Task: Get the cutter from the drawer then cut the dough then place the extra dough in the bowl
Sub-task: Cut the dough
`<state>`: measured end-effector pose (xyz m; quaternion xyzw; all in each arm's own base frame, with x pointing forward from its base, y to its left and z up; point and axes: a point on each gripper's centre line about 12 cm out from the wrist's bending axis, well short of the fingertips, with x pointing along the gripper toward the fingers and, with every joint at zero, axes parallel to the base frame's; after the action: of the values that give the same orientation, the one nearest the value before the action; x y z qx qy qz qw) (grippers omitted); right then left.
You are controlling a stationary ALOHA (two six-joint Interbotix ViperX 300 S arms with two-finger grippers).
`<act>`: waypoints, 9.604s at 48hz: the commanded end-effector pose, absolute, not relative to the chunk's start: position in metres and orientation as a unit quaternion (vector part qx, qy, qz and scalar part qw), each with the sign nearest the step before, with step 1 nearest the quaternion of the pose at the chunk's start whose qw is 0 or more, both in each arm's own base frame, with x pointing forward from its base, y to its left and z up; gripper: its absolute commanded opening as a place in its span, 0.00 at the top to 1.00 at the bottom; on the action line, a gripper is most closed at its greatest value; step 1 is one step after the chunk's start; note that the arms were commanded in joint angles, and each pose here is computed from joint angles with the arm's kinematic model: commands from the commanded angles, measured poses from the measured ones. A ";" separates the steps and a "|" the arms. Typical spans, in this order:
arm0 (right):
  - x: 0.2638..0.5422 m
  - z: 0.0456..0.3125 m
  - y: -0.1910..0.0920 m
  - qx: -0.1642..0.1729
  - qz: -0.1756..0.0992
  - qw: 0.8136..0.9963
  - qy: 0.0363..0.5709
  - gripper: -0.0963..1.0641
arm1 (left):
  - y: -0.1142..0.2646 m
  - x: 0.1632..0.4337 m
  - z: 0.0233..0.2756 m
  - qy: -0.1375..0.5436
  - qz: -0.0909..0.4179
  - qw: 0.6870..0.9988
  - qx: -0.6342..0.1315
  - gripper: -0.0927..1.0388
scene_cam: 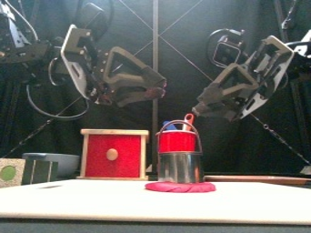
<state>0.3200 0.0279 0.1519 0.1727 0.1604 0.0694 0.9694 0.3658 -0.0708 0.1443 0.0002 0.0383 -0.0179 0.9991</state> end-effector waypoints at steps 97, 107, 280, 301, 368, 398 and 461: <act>0.336 0.123 0.073 0.109 -0.023 0.988 0.107 0.31 | -0.072 0.378 0.099 0.100 -0.034 0.994 0.024 0.25; 0.342 0.121 0.075 0.111 -0.021 0.986 0.119 0.31 | -0.073 0.381 0.091 0.112 -0.036 0.993 0.027 0.25; 0.348 0.058 0.054 0.115 -0.050 0.942 0.313 0.49 | -0.085 0.362 0.027 0.311 -0.051 0.949 0.025 0.55; 0.344 0.054 0.049 0.115 -0.057 0.938 0.322 0.49 | -0.092 0.360 0.026 0.315 -0.066 0.946 0.036 0.55; 0.353 0.063 0.036 0.102 -0.046 0.936 0.333 0.49 | -0.109 0.358 0.031 0.306 -0.112 0.943 0.063 0.58; 0.345 0.053 0.035 0.098 -0.041 0.920 0.376 0.49 | -0.114 0.357 0.026 0.327 -0.120 0.935 0.068 0.58; 0.354 0.079 0.034 0.083 -0.020 0.929 0.361 0.49 | -0.119 0.352 0.052 0.312 -0.134 0.938 0.074 0.57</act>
<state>0.3548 0.0540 0.0766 0.0685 0.3577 0.0069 0.9313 0.3765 -0.0930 0.0638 0.0437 0.2763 -0.0855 0.9563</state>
